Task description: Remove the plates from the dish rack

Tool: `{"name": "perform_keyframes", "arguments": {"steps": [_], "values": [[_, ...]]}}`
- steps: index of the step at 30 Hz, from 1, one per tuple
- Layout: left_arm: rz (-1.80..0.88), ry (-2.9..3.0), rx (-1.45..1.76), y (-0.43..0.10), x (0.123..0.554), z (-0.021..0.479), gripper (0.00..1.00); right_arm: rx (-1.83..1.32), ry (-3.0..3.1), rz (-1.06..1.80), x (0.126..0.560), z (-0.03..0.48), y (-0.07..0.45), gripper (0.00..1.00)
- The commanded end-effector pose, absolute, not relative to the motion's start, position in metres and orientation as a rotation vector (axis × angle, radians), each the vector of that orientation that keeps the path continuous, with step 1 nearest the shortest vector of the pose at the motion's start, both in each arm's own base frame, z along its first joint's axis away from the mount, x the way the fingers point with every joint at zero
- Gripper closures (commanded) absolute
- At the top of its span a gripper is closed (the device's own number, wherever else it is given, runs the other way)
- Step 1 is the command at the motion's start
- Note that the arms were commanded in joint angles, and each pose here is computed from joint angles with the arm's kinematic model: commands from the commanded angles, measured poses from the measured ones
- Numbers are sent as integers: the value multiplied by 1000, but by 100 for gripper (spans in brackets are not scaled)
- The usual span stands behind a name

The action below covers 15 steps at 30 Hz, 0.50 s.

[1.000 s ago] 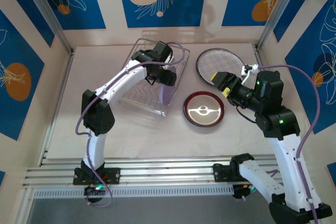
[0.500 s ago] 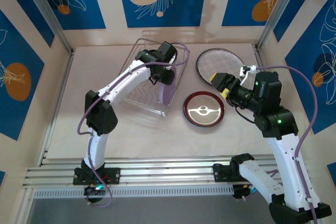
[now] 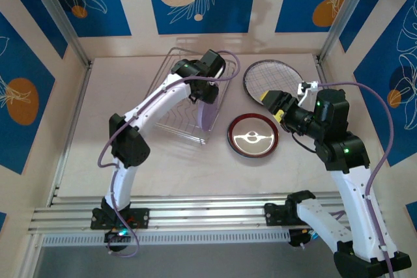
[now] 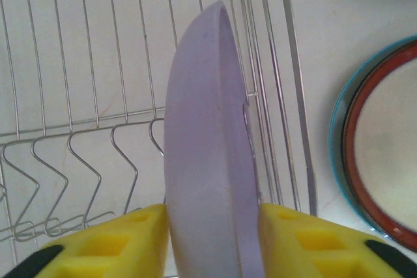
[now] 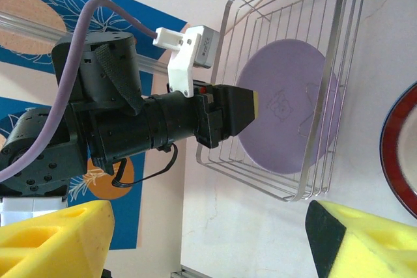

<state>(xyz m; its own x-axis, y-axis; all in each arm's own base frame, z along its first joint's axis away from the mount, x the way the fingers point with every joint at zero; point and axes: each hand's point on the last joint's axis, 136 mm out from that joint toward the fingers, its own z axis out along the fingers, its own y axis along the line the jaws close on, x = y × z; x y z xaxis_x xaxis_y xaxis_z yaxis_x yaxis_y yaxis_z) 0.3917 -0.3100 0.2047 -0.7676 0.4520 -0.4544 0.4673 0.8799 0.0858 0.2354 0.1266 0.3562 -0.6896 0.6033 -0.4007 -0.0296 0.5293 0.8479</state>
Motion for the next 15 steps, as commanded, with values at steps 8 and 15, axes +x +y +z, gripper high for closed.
{"name": "perform_keyframes", "arguments": {"steps": [8,15], "values": [[-43,2637,707,-317,386,185,61,463,2067,1186,234,357,127,22],[-26,2623,697,-313,387,192,72,467,2067,1186,233,356,127,22]]}}
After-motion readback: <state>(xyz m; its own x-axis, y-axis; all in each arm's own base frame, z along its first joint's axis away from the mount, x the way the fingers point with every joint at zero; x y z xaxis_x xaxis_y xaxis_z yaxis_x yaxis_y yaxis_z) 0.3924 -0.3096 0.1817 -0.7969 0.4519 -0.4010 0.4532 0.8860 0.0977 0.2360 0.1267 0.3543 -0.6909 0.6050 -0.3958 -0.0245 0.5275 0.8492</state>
